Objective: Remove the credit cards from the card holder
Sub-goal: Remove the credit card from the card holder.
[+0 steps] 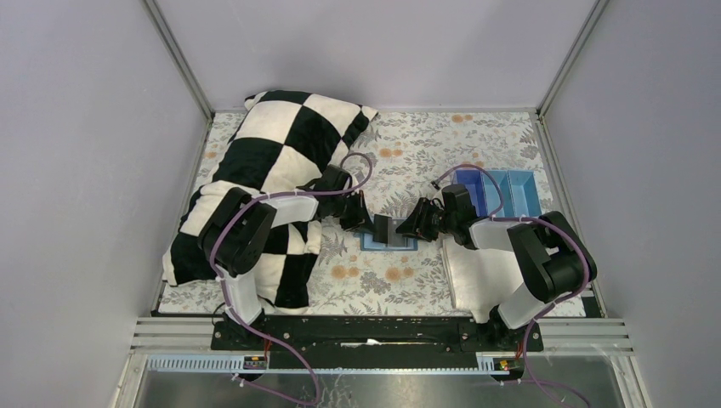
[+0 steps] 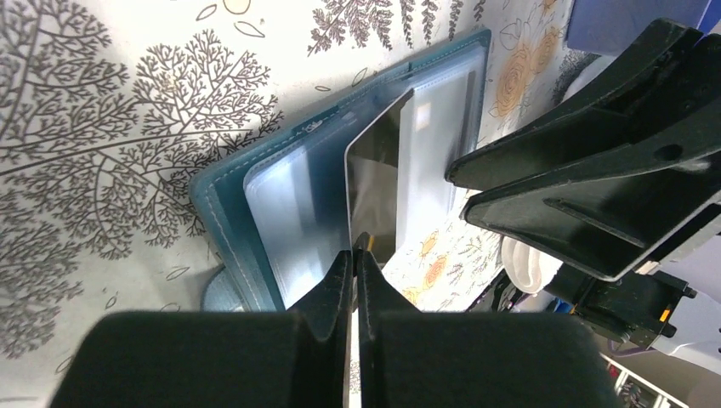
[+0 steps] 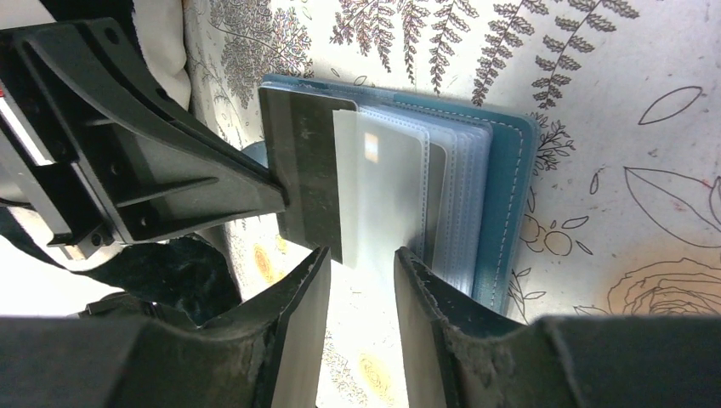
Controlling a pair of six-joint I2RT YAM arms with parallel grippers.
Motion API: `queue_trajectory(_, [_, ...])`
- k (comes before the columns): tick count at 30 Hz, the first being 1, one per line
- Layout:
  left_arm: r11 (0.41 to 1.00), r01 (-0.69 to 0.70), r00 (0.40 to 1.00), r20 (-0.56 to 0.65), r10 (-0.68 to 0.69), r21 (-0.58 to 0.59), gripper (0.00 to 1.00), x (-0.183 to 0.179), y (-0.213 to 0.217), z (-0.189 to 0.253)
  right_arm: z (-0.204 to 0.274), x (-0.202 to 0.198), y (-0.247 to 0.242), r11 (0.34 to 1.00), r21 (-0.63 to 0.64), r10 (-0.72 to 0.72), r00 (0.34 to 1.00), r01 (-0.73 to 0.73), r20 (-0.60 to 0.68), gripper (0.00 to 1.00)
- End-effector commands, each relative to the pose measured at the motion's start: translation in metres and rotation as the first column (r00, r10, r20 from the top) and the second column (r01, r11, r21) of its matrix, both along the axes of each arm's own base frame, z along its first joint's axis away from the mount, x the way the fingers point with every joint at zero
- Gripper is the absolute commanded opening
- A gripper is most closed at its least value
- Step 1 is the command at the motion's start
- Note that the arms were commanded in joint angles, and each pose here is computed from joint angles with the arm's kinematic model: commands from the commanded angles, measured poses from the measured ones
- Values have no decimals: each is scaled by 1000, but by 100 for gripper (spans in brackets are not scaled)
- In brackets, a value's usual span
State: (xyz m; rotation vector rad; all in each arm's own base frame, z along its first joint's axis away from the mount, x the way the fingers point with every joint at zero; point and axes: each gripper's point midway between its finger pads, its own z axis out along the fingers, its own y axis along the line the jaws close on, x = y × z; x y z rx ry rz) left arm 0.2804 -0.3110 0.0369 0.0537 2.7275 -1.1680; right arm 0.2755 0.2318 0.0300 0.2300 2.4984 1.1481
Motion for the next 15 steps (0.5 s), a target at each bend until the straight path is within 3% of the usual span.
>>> queue_trajectory(1, [999,-3,997,79,0,39,0,6,14,13,-8,-8,-6,999,-45,4,999,-5,-38,43])
queue_trajectory(7, [999,30,991,130,-34,31,0,5,15,38,28,2,1,1000,-5,18,999,-18,29,56])
queue_trajectory(15, [992,119,975,193,-110,-33,0,-2,9,77,68,8,9,998,51,40,993,-45,109,63])
